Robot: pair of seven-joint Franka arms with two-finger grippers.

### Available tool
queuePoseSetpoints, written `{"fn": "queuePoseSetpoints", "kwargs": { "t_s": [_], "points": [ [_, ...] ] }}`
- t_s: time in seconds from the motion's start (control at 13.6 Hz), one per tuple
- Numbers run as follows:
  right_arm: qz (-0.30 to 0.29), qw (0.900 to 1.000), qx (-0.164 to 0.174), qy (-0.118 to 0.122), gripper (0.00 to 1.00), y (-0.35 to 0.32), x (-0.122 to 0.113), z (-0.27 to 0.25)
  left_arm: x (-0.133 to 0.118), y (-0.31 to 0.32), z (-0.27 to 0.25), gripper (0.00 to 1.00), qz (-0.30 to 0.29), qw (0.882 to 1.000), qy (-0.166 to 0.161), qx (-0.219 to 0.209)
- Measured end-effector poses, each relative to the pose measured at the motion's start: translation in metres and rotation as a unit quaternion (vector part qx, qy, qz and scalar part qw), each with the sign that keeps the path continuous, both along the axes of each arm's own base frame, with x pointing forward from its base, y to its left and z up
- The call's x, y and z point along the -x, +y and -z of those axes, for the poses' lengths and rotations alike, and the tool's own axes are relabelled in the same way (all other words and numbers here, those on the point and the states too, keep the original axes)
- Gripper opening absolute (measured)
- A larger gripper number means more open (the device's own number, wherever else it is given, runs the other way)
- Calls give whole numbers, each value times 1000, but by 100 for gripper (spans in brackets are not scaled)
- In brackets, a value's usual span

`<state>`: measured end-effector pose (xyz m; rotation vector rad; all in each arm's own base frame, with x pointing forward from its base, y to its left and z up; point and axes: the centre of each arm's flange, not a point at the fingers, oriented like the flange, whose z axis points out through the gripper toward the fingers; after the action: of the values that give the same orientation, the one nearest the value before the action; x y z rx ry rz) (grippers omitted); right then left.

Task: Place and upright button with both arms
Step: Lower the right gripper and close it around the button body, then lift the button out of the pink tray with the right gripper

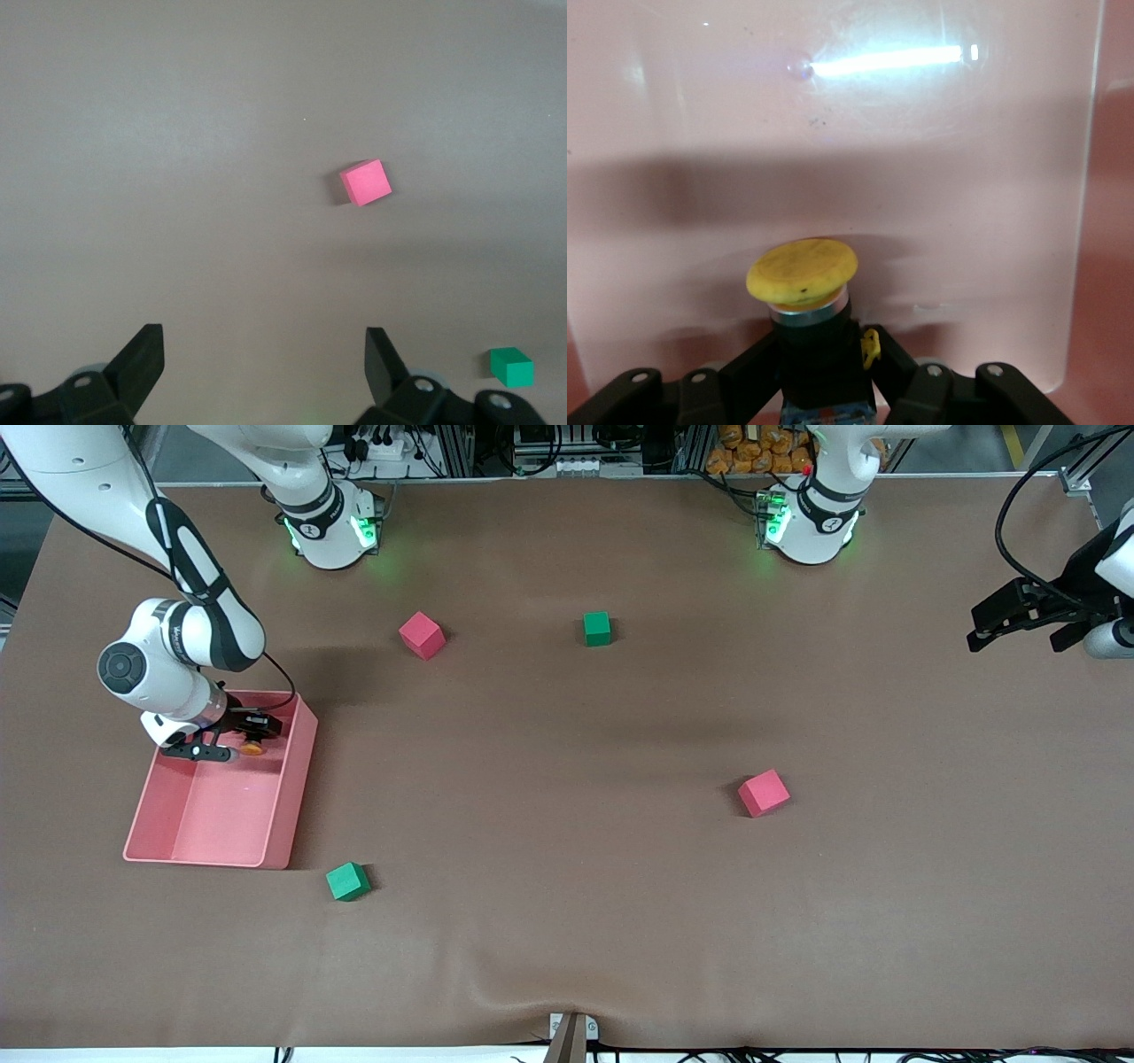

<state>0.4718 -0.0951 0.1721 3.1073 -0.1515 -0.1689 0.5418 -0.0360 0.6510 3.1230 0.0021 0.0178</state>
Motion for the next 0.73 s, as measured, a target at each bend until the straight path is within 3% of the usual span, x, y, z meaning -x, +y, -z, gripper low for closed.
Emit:
{"fn": "queuePoseSetpoints", "kwargs": {
  "t_s": [0.22,0.73],
  "points": [
    [0,1000,2,-7,44,0,-5,-21,0,0,0,100,0,1000,0,0],
    [-25,998,8,-52,44,5,-26,-70,0,0,0,100,0,1000,0,0]
  ]
}}
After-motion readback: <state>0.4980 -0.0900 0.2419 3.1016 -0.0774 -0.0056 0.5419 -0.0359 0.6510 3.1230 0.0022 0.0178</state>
